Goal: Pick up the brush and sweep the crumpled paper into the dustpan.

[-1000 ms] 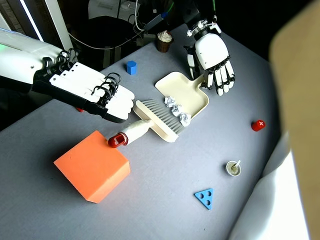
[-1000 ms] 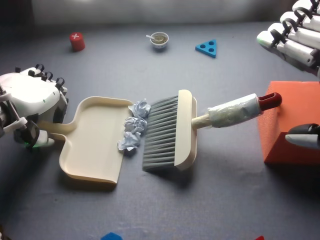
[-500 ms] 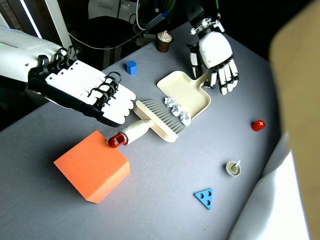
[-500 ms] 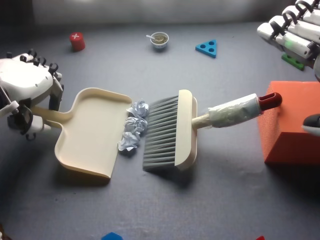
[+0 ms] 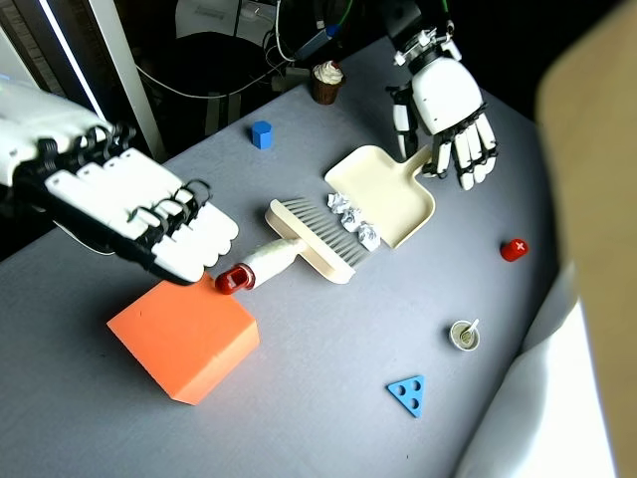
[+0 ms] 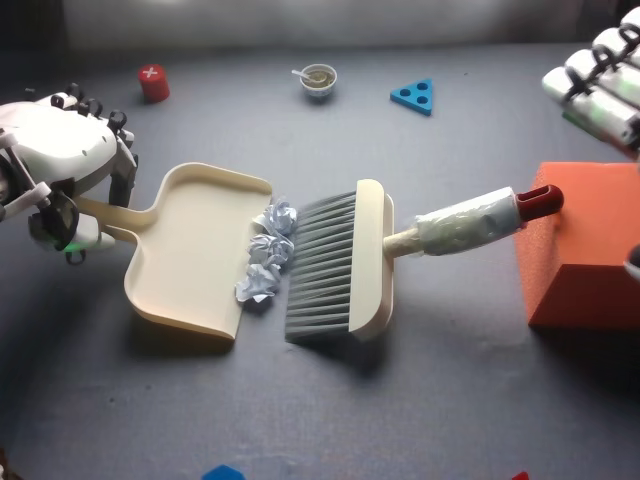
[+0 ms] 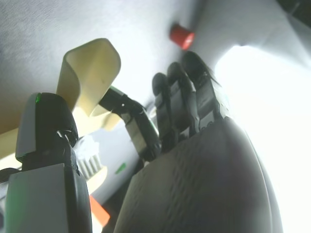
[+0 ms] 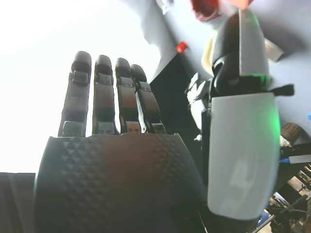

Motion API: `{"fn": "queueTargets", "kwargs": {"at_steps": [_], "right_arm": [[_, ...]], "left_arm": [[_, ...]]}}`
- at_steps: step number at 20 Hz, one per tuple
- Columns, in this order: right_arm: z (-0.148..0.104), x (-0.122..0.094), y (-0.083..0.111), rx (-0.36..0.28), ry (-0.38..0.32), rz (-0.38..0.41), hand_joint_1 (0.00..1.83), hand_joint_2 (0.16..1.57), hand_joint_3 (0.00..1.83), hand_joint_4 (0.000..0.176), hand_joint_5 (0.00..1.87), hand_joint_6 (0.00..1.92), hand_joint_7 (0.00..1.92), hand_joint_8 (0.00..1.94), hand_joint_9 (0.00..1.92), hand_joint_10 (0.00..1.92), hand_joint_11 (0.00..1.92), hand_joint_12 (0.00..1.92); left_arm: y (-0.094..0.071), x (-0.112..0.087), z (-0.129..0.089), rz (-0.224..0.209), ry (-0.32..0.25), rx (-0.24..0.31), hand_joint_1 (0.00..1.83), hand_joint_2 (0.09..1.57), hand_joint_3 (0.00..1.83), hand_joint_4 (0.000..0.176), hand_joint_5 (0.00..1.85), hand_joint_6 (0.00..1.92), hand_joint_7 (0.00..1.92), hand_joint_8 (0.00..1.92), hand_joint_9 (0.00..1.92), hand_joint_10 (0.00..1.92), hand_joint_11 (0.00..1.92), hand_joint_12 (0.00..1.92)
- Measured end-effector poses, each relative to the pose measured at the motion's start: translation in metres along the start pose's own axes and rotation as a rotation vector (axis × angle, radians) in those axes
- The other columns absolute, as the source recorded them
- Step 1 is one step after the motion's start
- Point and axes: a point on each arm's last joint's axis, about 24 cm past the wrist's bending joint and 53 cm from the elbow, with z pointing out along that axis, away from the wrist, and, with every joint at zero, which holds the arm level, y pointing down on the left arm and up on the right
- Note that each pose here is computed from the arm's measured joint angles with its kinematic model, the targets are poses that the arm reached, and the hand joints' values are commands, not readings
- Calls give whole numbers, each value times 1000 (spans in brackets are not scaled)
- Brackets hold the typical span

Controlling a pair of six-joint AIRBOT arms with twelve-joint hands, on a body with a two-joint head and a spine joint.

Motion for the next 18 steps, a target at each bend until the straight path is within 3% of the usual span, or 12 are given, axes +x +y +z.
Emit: {"fn": "queueTargets", "kwargs": {"at_steps": [1,2,6,7,8,10,11,14,15,16,17,18], "right_arm": [[0,2,5,-7,-5,-16,993,966,0,0,149,8,175,5,188,3,201,17],[1,5,5,-3,-5,-14,965,996,12,0,135,1,149,1,155,0,169,4],[5,6,-1,48,-32,20,965,975,1,0,143,0,169,4,173,5,185,10],[6,8,1,52,-32,38,957,974,0,0,140,0,171,5,179,7,193,14],[6,11,7,48,-28,53,948,967,0,0,157,7,181,8,185,9,198,15],[10,19,21,25,-22,76,982,955,0,0,161,7,182,6,184,6,195,14],[12,21,24,19,-21,81,960,971,1,0,142,1,160,1,158,1,172,3],[19,23,25,31,-42,92,982,943,0,0,167,11,178,8,174,8,185,9],[20,25,26,33,-40,99,916,967,2,0,128,2,148,1,154,1,170,2],[22,27,28,31,-40,105,930,951,0,0,137,7,163,8,172,8,189,10],[23,30,31,30,-35,117,949,938,0,0,137,6,159,5,166,5,186,8],[25,34,33,36,-27,132,949,934,0,0,137,5,156,3,161,2,184,7]], "left_arm": [[0,-1,1,-3,-6,-2,1036,1157,0,44,902,1106,315,1,249,2,0,625],[0,-1,2,-5,-10,-3,1062,1151,0,0,918,1082,324,3,253,3,0,629],[-2,2,4,-19,-9,-5,1035,1156,2,46,903,1103,319,1,253,2,0,644],[-3,3,5,-22,-8,-5,1038,1161,2,32,894,1117,312,1,244,2,0,633],[-3,4,5,-23,-7,-4,1039,1157,0,39,903,1104,318,2,250,3,0,657],[-4,4,5,-22,-7,-3,1065,1144,0,2,933,1057,340,6,260,5,0,652],[-3,4,5,-26,-6,-5,1080,1133,0,0,953,1024,348,5,266,4,0,664],[-3,4,5,-30,-6,-6,1060,1145,1,7,925,1068,326,0,256,0,0,702],[-3,4,5,-31,-5,-6,1024,1167,3,53,879,1140,294,2,231,2,0,661],[-4,5,4,-32,-4,-6,1021,1168,0,58,877,1143,285,1,225,2,0,638],[-5,6,4,-35,-2,-4,1045,1161,0,20,895,1115,298,3,239,4,0,648],[-6,7,4,-37,0,-3,1056,1152,0,10,915,1085,310,5,250,6,0,677]]}}
